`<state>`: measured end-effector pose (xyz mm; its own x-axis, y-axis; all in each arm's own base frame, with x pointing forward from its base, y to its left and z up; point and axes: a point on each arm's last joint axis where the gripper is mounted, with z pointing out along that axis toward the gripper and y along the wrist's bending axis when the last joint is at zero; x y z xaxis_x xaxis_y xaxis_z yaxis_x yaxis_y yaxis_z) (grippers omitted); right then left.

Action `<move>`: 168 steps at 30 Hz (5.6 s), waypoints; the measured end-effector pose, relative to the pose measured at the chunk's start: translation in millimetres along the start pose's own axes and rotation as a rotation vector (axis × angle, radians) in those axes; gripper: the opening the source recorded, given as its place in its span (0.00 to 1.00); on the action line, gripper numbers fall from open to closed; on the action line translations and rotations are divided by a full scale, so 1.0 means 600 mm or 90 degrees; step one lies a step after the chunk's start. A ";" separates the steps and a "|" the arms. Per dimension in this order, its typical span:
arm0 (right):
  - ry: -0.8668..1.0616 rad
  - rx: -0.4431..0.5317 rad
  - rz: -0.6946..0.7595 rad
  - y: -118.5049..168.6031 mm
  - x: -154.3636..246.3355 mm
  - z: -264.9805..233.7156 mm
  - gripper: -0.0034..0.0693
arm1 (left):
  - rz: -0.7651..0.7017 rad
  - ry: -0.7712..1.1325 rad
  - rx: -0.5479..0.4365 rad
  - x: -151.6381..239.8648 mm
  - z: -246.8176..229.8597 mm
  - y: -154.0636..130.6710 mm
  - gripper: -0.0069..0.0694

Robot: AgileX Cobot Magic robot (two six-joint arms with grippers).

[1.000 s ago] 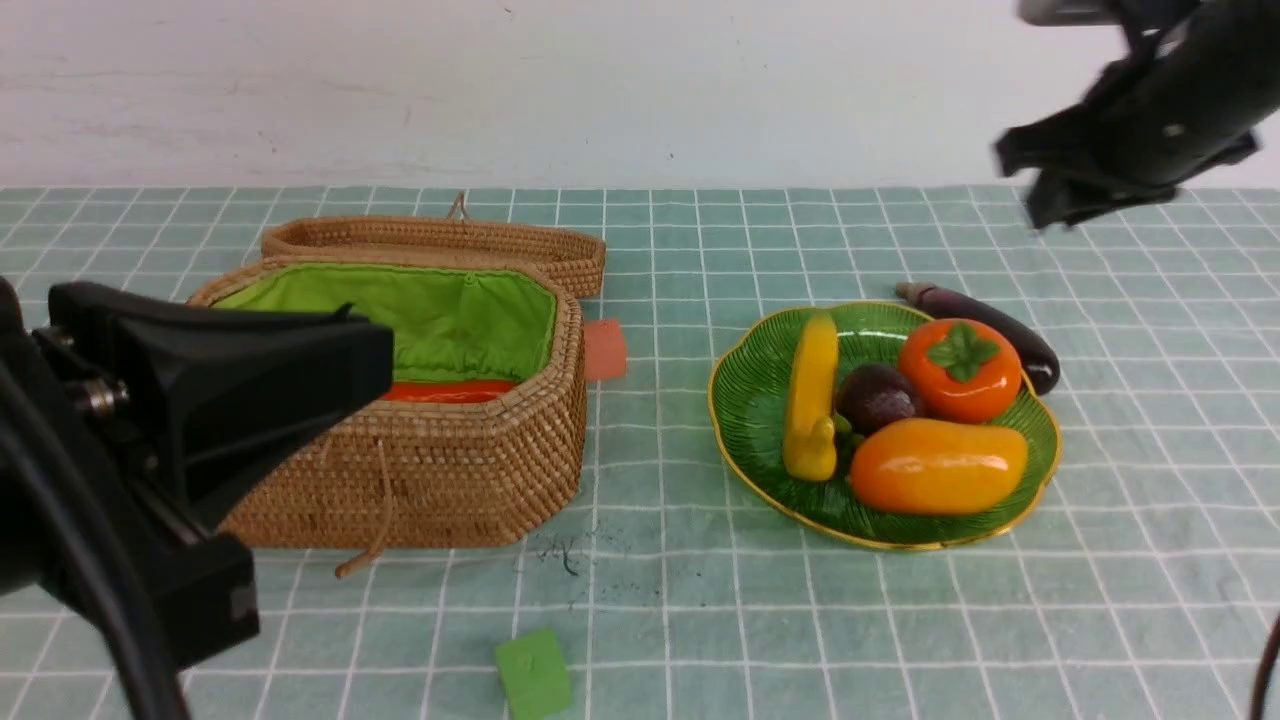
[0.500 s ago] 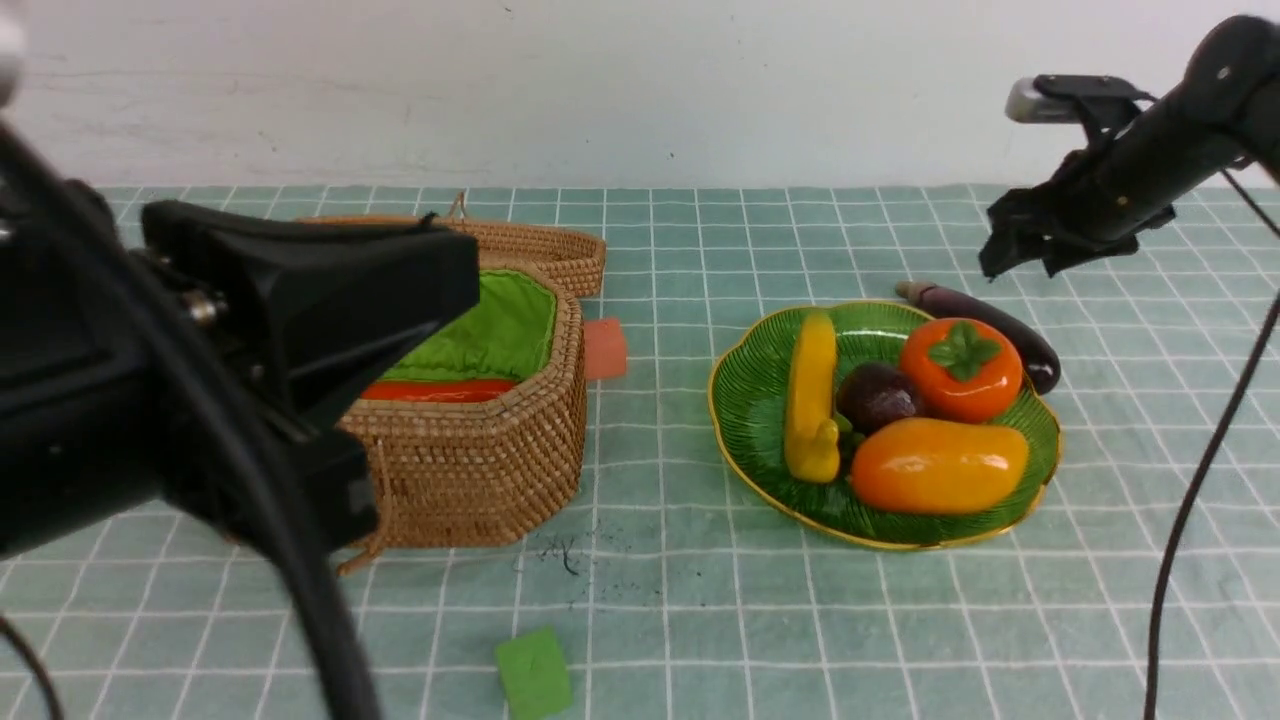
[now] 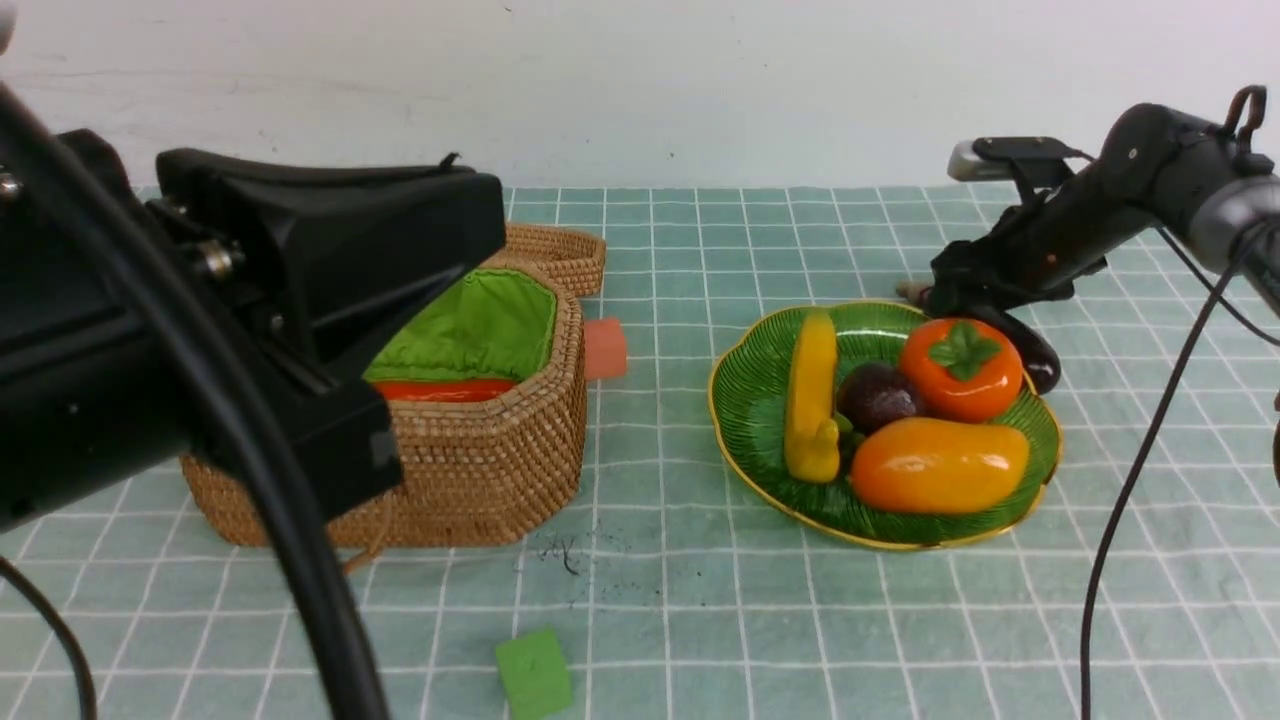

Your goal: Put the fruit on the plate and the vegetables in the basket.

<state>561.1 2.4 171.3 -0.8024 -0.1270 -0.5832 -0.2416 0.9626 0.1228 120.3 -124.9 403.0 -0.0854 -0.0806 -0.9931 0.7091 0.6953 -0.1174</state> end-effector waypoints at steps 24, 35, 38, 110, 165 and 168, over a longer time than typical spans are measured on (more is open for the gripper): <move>0.044 0.047 0.005 -0.009 0.003 -0.018 0.51 | 0.010 0.116 -0.034 0.031 0.006 0.008 0.12; -0.102 -0.187 -0.122 0.203 -0.097 -0.330 0.51 | -0.084 0.177 -0.302 0.038 -0.037 0.104 0.12; -0.139 -0.315 -0.239 0.324 -0.096 -0.351 0.51 | -0.105 0.156 -0.345 0.029 -0.063 0.111 0.12; 0.007 -0.096 -0.014 0.327 0.399 -0.678 0.04 | -0.059 0.253 -0.115 0.344 -0.157 0.059 0.16; -0.416 0.130 0.025 0.213 0.677 -0.464 0.08 | -0.072 0.023 -0.259 0.297 -0.176 0.085 0.16; -0.416 0.130 0.025 0.213 0.677 -0.464 0.08 | -0.058 -0.019 -0.320 0.291 -0.191 0.091 0.09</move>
<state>52.0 7.2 173.7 -0.2996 0.0179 -0.9539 -0.0594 0.9975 0.0373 63.8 -19.1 223.6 -0.1056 -0.1723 -0.9794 0.2743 0.9416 -0.1952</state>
